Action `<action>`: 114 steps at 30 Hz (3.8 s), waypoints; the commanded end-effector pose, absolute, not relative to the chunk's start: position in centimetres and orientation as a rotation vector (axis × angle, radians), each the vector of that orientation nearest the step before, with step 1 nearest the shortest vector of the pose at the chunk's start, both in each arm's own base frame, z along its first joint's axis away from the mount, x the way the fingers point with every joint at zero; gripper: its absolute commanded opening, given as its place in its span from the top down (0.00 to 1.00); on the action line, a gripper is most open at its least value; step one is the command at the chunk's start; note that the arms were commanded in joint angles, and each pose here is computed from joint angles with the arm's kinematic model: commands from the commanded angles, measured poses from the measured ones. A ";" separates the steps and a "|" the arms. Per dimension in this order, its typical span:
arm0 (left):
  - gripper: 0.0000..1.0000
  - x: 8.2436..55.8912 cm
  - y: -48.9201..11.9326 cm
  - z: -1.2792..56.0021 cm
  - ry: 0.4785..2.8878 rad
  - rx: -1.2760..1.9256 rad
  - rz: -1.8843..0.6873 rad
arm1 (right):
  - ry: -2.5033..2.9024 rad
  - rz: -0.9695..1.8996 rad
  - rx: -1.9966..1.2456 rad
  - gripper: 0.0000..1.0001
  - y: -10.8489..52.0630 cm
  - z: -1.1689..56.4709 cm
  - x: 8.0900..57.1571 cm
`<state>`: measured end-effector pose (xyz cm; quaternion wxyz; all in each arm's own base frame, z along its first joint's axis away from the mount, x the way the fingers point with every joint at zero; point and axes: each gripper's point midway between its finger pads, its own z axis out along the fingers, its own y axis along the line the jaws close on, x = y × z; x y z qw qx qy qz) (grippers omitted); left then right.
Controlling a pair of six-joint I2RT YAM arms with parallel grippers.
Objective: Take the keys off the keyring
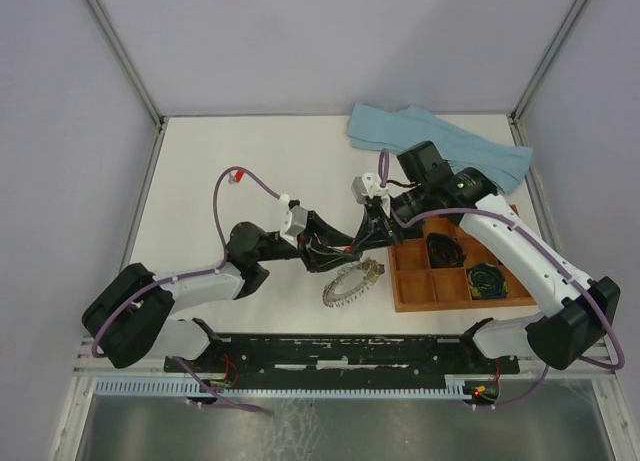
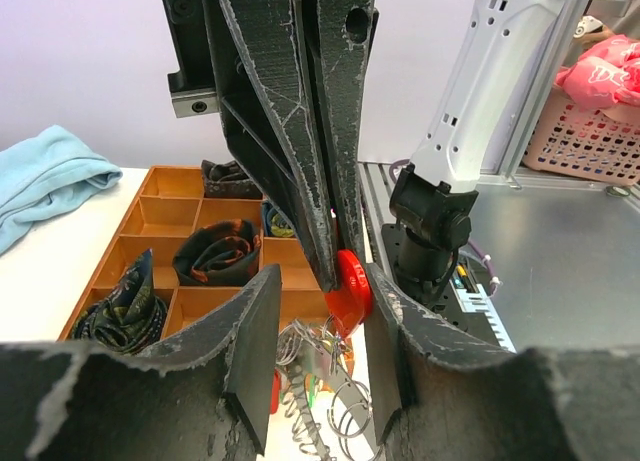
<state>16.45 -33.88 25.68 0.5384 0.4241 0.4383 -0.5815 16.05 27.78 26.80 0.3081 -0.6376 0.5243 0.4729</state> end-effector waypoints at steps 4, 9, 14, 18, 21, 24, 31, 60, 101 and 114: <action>0.56 16.6 -34.1 26.6 1.037 0.997 -1.379 | 1.267 1.287 -1.677 0.99 28.5 29.6 15.5; 0.58 16.8 -34.0 26.2 1.065 0.996 -1.366 | 1.276 1.288 -1.674 0.99 28.6 29.6 15.6; 0.71 16.9 -33.8 26.2 1.082 0.967 -1.358 | 1.300 1.261 -1.664 0.99 28.6 29.4 16.1; 0.81 17.0 -33.8 26.3 1.095 0.950 -1.362 | 1.318 1.249 -1.656 0.99 28.7 29.3 16.4; 0.96 17.2 -33.8 26.2 1.112 0.940 -1.364 | 1.322 1.245 -1.650 0.99 28.7 29.4 16.5; 0.97 17.4 -33.7 26.3 1.127 0.922 -1.359 | 1.326 1.245 -1.647 0.99 28.7 29.4 16.5; 0.97 18.3 -33.7 26.2 1.227 0.858 -1.328 | 1.345 1.261 -1.631 0.94 28.8 29.4 16.7; 0.97 22.9 -33.9 25.4 1.778 0.340 -1.348 | 1.477 1.220 -1.386 0.53 24.5 30.4 21.0; 0.97 21.1 -33.6 32.5 1.544 0.418 -1.729 | 1.285 1.083 -1.537 0.58 23.8 26.5 20.2; 0.97 19.3 -32.8 33.0 1.335 0.626 -1.636 | 1.308 1.105 -1.510 0.58 23.3 29.6 19.4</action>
